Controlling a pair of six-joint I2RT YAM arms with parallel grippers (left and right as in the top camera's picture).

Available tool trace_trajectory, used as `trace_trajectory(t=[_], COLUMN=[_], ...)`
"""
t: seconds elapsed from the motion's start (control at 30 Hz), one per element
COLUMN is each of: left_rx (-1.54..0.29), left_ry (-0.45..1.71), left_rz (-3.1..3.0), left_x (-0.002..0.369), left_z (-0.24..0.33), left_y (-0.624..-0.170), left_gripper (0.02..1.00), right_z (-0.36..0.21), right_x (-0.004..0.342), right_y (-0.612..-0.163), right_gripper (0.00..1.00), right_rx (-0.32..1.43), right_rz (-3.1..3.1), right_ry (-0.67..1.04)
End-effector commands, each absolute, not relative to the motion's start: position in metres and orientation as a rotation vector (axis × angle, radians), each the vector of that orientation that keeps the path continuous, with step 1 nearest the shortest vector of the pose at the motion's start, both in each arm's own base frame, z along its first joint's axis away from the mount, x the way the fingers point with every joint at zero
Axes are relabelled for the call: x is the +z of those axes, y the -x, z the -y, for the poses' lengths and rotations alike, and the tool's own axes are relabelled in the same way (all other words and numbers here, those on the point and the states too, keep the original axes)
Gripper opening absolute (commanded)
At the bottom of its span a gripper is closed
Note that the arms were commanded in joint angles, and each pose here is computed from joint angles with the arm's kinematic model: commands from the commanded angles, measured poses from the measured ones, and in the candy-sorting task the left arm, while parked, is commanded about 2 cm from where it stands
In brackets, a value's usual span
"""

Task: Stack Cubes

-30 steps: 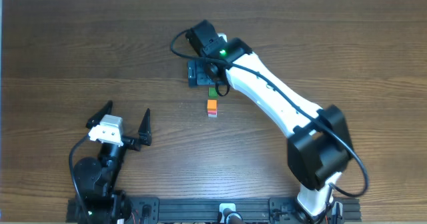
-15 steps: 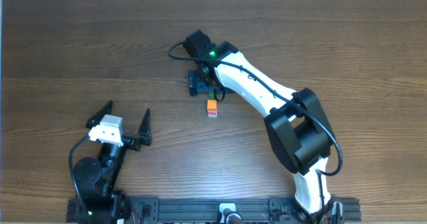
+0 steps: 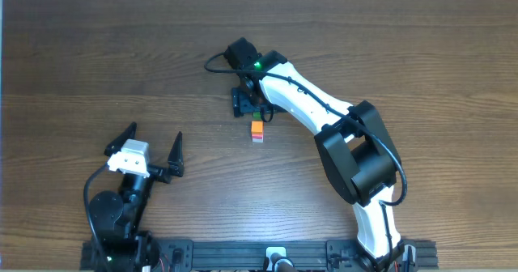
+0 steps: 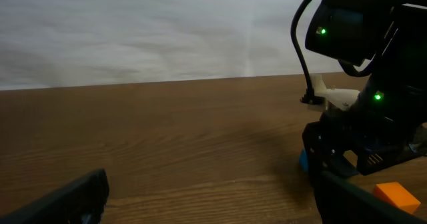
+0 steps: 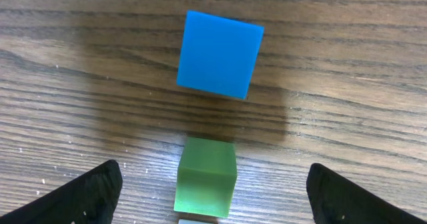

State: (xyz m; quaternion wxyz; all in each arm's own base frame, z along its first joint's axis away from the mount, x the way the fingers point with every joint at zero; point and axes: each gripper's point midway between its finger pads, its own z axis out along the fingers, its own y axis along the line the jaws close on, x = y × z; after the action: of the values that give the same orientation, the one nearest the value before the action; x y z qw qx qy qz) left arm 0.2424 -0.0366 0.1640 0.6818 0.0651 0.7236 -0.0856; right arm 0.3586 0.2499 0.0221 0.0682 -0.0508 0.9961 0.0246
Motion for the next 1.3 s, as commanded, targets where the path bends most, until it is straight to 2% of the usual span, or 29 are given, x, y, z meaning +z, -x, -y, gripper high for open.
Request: trace_trajectory(t=[0.03,0.47,0.6,0.8,0.97,1.17,1.3], left_rx=[-0.207,-0.207,-0.207,-0.207,-0.207,-0.207,-0.207], left_ry=[-0.144,-0.144,-0.144,-0.144,-0.144,-0.144,-0.144], left_rz=[-1.622,-1.622,-1.622,-1.622,-1.622,-1.622,-1.622], left_x=[0.162,0.162,0.162,0.162,0.162,0.162,0.162], left_z=[0.0376,0.0376,0.0376,0.0376,0.0376,0.0376,0.0376], left_y=[-0.2423,-0.2423,-0.2423,-0.2423,-0.2423,-0.2423,-0.2423], left_gripper=[1.0,1.0,1.0,0.996,1.0,1.0,0.996], right_z=[-0.2501,-0.25,-0.2506,-0.2501,-0.2503,-0.2499,-0.2502], right_x=[0.015,0.0086,0.0087,0.0084,0.0084,0.0081,0.0081], right_y=[-0.3633,-0.3634,-0.3642,-0.3631,-0.3626,-0.3609,-0.3608], right_gripper=[0.884,0.759,0.678,0.623,0.531,0.507,0.435], right_rx=[0.067,0.06,0.063,0.06,0.06,0.06,0.062], right_rz=[-3.008,-3.016,-3.012,-3.016,-3.018,-3.026,-3.027], right_ry=[0.158,0.159,0.159,0.159,0.155,0.155,0.145])
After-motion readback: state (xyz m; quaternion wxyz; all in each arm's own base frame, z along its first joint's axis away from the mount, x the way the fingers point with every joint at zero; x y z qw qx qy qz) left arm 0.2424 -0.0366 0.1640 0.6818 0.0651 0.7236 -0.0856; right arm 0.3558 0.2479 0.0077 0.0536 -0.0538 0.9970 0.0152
